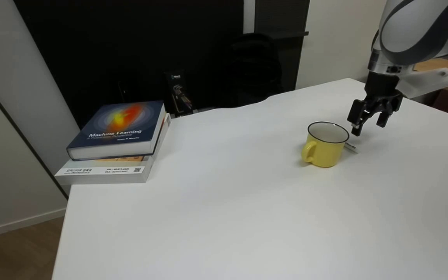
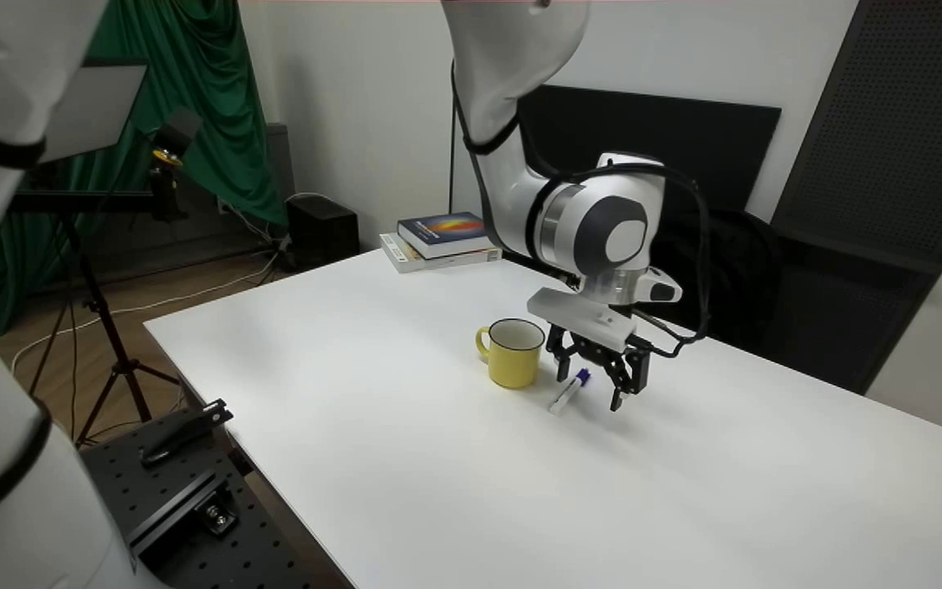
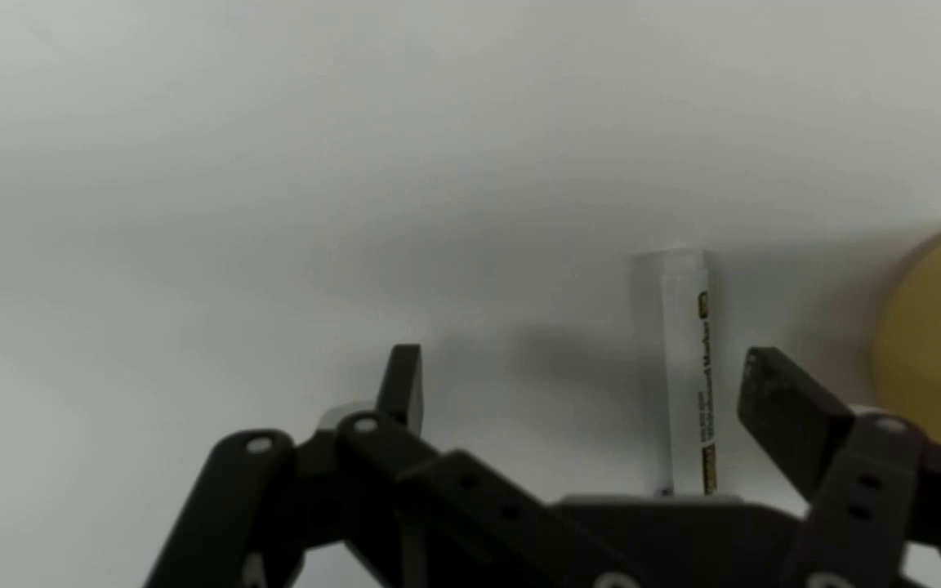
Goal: Put the marker in the cup
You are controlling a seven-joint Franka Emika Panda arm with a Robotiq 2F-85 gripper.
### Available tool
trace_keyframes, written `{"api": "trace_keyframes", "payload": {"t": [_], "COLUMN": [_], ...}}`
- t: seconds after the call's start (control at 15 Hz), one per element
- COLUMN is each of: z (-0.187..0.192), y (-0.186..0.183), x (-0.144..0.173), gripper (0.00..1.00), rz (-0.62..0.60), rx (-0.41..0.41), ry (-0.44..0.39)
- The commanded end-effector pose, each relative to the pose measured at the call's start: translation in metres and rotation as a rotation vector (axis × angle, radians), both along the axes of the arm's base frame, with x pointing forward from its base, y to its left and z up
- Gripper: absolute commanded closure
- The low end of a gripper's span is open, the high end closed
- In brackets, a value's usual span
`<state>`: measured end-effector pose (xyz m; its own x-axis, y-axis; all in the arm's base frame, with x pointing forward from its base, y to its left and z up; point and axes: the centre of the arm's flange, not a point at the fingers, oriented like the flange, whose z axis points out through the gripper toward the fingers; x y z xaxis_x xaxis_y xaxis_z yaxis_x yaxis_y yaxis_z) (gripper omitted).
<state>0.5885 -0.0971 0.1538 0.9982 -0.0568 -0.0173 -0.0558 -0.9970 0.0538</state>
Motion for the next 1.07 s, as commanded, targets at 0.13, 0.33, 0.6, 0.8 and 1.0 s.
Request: {"api": "trace_keyframes", "payload": {"t": [0.13,0.33,0.6,0.8,1.0], "z": [-0.006,-0.0072,-0.0072,-0.0072,-0.011], "y": [0.0033,0.0039,0.0039,0.0039,0.0058], "x": [-0.001,-0.0014,-0.0013,-0.0013,-0.0004], "gripper": [0.0,0.0,0.0,0.0,0.0], "rz": [0.0,-0.002,-0.003,-0.003,-0.003], "rx": [0.001,0.001,0.001,0.001,-0.015], "ry": [-0.003,-0.003,-0.003,-0.004,-0.008]}}
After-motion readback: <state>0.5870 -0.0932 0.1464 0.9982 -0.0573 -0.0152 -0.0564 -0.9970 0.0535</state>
